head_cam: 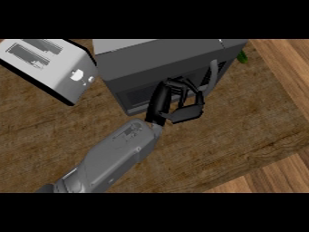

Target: Pick up the milk, place it into the microwave and close the microwave

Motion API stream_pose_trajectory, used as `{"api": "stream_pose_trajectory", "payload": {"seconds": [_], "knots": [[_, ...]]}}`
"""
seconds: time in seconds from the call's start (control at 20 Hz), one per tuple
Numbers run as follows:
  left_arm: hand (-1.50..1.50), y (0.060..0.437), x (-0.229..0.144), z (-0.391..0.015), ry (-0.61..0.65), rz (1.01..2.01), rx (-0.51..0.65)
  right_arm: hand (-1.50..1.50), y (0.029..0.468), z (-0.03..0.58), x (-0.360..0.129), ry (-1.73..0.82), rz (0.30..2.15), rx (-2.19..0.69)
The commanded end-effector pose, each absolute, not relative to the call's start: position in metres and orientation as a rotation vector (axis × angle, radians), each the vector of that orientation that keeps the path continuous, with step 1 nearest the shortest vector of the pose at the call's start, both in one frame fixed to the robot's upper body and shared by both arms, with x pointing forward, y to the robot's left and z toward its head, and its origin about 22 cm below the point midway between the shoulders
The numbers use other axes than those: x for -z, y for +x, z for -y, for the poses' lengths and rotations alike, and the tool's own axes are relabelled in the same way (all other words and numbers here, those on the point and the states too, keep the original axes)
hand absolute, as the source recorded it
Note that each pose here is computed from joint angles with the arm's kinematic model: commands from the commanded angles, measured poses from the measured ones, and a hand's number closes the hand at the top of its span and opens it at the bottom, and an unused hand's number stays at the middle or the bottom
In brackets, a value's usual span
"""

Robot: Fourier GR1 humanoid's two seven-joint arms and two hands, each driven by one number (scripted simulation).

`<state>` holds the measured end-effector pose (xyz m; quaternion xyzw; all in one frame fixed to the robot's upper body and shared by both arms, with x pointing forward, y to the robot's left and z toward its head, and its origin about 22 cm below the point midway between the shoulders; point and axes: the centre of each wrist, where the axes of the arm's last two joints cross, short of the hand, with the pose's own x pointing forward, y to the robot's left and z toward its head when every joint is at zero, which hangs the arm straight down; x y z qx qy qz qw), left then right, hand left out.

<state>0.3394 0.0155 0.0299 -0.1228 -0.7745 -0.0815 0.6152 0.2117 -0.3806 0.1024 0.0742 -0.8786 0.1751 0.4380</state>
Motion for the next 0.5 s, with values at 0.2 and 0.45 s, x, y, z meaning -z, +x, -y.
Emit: {"api": "stream_pose_trajectory", "payload": {"seconds": [0.2,0.45], "knots": [[1.5,0.359,-0.047,-0.015,-0.291,1.846,0.131,-1.5,0.218,0.39,-0.113,0.184,2.177,-0.441],[1.5,0.359,-0.043,-0.017,-0.296,1.861,0.104,-1.5,0.223,0.399,-0.127,0.146,2.189,-0.449]]}}
